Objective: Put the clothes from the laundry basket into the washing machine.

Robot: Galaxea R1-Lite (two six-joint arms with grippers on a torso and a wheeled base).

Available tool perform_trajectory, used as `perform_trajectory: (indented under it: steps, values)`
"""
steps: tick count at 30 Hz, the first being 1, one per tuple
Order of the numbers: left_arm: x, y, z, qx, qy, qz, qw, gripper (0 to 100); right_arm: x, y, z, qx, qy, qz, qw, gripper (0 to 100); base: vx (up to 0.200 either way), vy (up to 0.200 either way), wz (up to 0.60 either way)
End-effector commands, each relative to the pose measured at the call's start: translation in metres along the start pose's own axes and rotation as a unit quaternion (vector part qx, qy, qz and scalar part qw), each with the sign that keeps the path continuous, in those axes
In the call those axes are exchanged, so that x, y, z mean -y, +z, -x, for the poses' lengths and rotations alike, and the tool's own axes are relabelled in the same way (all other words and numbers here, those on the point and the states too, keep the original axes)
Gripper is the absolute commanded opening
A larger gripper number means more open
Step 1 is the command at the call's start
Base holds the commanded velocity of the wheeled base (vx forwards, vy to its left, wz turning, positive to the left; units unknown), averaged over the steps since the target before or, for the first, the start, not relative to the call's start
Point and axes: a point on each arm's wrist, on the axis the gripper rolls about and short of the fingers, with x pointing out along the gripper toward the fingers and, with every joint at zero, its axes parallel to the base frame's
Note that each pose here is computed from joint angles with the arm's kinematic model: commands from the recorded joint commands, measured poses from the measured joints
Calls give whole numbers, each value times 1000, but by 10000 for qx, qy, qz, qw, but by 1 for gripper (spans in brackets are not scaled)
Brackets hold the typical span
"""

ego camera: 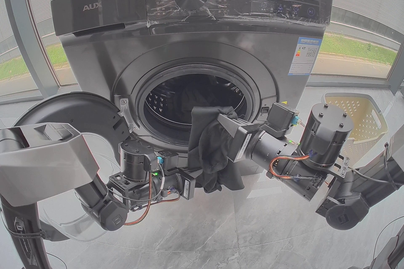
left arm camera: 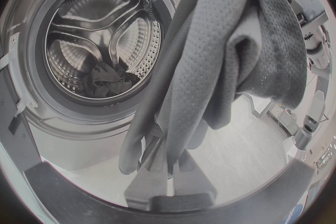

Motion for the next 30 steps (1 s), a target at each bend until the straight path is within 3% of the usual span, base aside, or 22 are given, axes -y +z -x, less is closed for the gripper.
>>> perform_trajectory:
  steps: [1,7,13,14,19,22,26,30]
  values:
    - [0,-2,-2,80,14,-13,10000,0,1,-1,2,-18,-12,6,10000,0,0,0,0]
    - [7,7,24,385,-22,-76,9992,0,10,-5,1,-111,-110,23,9999,0,0,0,0]
    - [15,3,56,546,-75,-111,9984,0,23,-15,0,-266,-305,2,9992,0,0,0,0]
    - [17,-1,63,591,-69,-121,9982,0,26,-17,-1,-295,-357,9,9989,100,0,0,0]
    - [16,-5,76,768,-20,-106,9970,0,47,-35,12,-799,-661,230,9943,100,0,0,0]
    - [17,-3,80,798,-20,-36,9968,0,56,-50,27,-1252,-809,413,9880,100,0,0,0]
    - [21,7,83,1006,-117,79,9948,0,62,-64,43,-1740,-819,640,9792,100,0,0,0]
    - [22,8,82,1031,-158,74,9945,0,62,-68,47,-1887,-656,700,9773,100,0,0,0]
